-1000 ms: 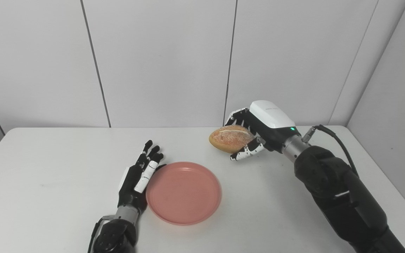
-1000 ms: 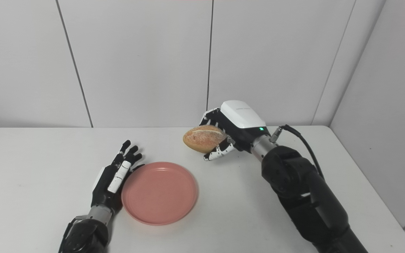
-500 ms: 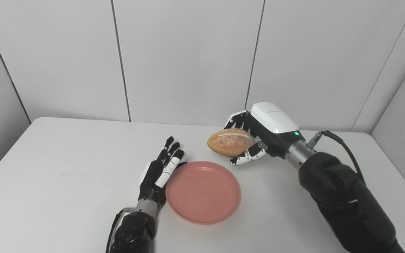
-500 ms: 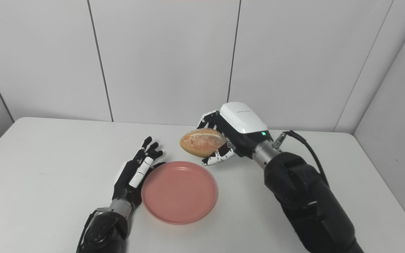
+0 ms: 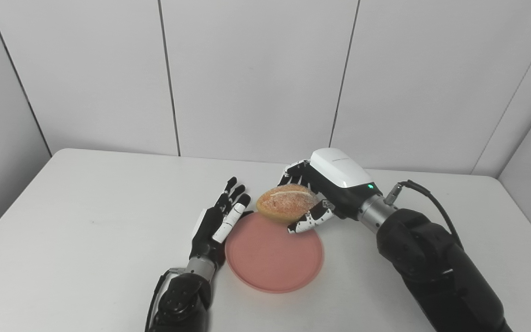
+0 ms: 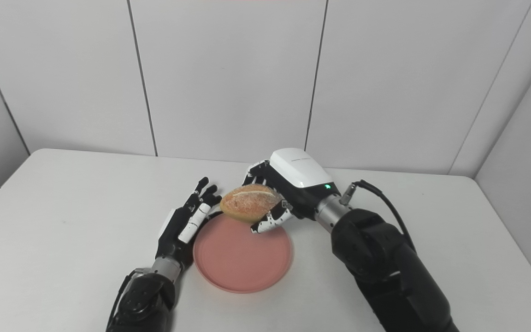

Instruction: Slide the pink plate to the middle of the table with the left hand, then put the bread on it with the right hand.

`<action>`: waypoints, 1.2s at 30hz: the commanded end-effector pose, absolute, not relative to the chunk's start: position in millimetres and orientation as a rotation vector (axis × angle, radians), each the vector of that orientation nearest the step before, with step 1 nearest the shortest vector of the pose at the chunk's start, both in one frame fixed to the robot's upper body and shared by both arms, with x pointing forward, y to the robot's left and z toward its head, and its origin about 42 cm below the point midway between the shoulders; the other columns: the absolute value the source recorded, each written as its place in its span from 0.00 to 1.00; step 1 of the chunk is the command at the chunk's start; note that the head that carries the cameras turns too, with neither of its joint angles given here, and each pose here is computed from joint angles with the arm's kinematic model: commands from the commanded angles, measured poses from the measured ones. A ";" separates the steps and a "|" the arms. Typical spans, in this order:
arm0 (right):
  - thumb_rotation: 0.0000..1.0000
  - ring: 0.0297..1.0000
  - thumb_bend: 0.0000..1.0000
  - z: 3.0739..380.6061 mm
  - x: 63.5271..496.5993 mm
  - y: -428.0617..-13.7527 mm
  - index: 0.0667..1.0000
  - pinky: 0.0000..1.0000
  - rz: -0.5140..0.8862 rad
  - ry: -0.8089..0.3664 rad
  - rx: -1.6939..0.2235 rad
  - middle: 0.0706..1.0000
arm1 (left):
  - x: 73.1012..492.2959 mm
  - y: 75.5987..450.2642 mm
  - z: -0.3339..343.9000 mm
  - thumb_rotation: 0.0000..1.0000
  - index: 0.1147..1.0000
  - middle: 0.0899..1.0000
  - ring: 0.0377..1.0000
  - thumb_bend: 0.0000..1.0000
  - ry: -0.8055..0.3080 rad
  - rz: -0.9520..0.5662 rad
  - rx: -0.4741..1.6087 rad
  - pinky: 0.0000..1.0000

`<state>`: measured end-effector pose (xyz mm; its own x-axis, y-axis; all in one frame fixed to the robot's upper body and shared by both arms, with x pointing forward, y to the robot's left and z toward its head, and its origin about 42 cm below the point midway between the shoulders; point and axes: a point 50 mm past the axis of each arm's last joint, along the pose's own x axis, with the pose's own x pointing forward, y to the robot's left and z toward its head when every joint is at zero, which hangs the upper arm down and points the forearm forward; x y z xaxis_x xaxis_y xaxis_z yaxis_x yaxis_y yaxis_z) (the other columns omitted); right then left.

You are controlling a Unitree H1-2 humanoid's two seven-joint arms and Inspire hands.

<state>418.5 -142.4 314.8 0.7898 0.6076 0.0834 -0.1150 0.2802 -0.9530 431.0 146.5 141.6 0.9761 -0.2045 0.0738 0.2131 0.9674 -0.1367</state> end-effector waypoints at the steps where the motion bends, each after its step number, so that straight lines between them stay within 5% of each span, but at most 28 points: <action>1: 0.00 0.39 0.53 339.6 428.0 -136.8 0.47 0.35 0.525 -0.544 -1.181 0.42 | 424.2 144.7 124.2 0.66 0.95 0.94 0.90 0.85 0.029 -0.212 -0.140 0.76; 6: 0.00 0.39 0.53 341.8 452.6 -133.5 0.46 0.34 0.602 -0.464 -1.179 0.43 | 426.6 142.2 126.6 0.67 0.94 0.94 0.90 0.87 0.029 -0.213 -0.148 0.76; 10: 0.00 0.33 0.53 342.7 461.3 -129.4 0.47 0.27 0.652 -0.420 -1.198 0.40 | 428.0 139.6 128.2 0.77 0.93 0.93 0.90 0.87 0.026 -0.206 -0.178 0.77; 17: 0.00 0.41 0.53 330.9 466.2 -124.5 0.43 0.35 0.720 -0.354 -1.238 0.46 | 426.2 137.3 127.9 0.94 0.90 0.90 0.87 0.94 0.016 -0.188 -0.219 0.79; 23: 0.00 0.42 0.53 314.9 470.1 -120.7 0.44 0.36 0.787 -0.271 -1.229 0.45 | 425.7 138.5 127.6 0.95 0.91 0.90 0.88 0.96 0.015 -0.184 -0.214 0.78; 36: 0.00 0.42 0.53 311.7 469.4 -120.8 0.45 0.37 0.819 -0.292 -1.199 0.44 | 426.8 134.9 126.8 0.93 0.90 0.89 0.87 0.93 0.021 -0.186 -0.210 0.80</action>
